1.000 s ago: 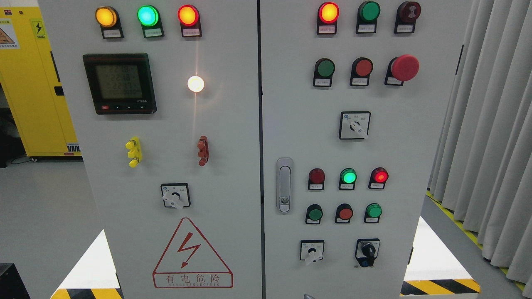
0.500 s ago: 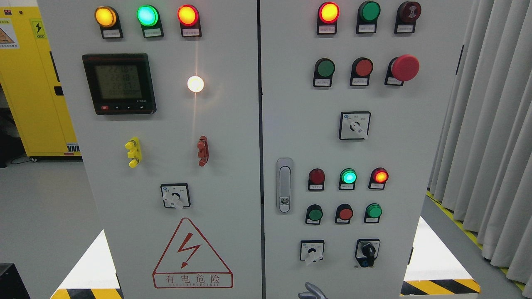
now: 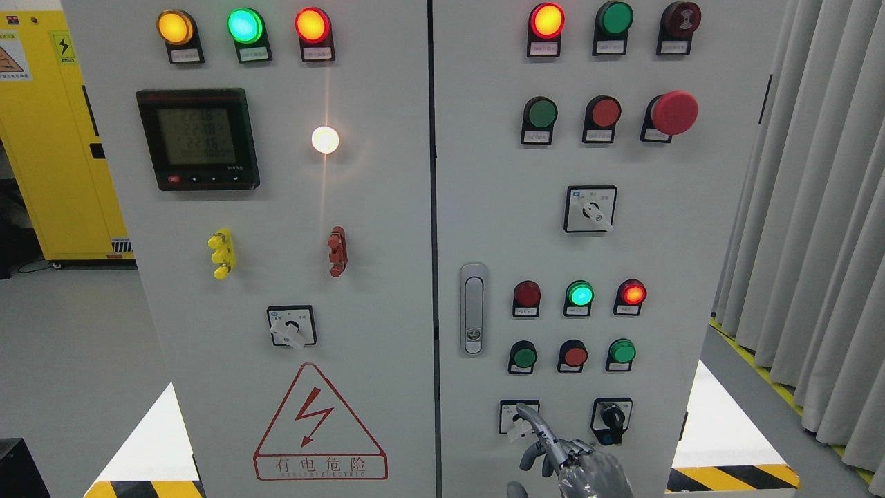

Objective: Press green start button
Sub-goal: 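Raise the right hand toward the lower green push button, then press the lower green push button with the right hand's fingertip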

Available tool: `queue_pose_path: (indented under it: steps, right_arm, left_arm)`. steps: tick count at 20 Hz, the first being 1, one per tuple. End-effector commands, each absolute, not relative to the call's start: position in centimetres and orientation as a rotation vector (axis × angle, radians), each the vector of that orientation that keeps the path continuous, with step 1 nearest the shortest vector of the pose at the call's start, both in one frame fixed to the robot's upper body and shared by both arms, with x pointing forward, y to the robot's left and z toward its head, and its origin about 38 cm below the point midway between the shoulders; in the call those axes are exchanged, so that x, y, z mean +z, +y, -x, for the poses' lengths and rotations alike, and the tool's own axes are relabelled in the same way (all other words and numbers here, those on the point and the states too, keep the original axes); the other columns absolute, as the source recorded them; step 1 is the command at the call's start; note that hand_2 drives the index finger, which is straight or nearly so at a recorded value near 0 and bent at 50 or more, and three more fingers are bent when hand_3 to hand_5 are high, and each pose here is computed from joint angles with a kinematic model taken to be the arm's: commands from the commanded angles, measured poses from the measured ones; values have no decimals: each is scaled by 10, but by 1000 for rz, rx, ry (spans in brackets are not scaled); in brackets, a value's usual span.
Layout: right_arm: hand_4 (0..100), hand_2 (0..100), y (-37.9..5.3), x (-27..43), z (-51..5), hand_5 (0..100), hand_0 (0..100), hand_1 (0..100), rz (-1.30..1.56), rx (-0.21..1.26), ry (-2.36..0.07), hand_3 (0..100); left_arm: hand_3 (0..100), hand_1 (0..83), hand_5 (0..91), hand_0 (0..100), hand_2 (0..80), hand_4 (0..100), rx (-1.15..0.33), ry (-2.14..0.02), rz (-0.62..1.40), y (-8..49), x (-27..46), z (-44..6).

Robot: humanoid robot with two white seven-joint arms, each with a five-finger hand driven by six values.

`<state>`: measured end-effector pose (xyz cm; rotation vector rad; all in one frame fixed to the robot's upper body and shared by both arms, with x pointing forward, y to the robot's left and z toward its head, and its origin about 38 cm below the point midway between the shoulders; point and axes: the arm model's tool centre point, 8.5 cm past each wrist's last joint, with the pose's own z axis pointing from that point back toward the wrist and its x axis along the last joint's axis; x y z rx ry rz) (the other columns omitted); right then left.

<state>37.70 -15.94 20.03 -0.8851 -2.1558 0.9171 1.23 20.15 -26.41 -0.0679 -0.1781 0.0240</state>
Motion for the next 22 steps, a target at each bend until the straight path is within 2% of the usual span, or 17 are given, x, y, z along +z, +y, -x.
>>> queue_pose_path:
  steps: [1,11,22]
  right_arm:
    - [967,19,-177,209,-409,1000,660,876,1004,940,-2092,921]
    - [976,7,-174,197,-422,1000,748,880,966,971,-2053,898]
    - [977,4,-176,189,-425,1000,772,875,943,960,-2031,884]
  left_arm:
    - [0,556,0,120,0,0,24,-177,68,202,-264,-12]
    - [0,556,0,120,0,0,24,-179,68,201,-264,-13]
    - [0,556,0,120,0,0,24,-179,68,201,-264,-13]
